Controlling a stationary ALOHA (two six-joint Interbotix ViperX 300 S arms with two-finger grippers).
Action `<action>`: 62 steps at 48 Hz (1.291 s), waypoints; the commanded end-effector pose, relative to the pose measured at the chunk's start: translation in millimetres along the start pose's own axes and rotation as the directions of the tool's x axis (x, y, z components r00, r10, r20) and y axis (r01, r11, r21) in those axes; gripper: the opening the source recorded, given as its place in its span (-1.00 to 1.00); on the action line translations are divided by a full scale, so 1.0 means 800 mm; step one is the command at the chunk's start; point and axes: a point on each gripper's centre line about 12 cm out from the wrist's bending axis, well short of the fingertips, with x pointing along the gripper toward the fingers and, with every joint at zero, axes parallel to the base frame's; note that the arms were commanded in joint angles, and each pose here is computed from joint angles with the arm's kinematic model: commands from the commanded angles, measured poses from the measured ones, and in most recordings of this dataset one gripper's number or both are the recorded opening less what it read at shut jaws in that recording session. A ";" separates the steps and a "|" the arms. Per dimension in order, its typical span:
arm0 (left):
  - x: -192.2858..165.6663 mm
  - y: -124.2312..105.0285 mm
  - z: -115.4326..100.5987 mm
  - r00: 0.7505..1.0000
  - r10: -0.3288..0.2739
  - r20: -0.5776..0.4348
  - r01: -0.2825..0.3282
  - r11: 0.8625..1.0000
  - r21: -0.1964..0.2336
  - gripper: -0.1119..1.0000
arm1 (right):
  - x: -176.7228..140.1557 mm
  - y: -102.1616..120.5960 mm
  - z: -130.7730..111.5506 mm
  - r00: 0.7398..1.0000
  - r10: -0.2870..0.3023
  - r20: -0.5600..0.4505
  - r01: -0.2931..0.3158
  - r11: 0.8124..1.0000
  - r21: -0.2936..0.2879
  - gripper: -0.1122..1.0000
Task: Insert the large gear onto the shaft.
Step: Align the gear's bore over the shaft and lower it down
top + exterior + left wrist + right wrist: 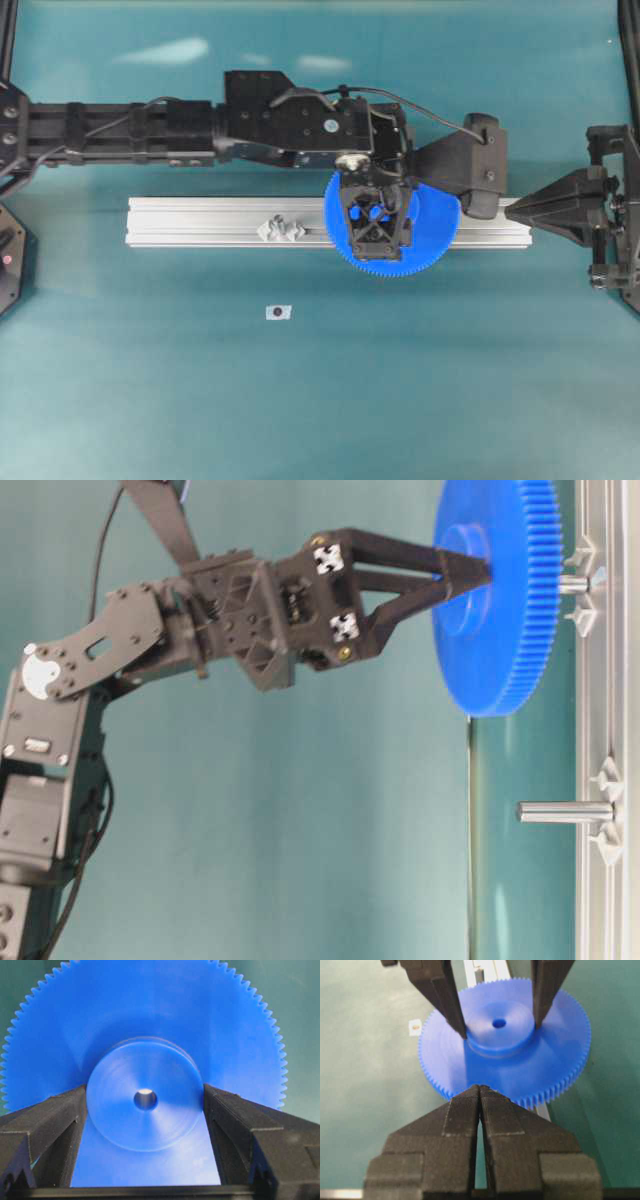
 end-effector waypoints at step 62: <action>-0.006 0.048 0.003 0.999 0.033 0.028 -0.032 0.998 -0.046 0.58 | -0.001 0.000 0.007 1.000 0.000 0.020 0.000 1.000 0.007 -0.67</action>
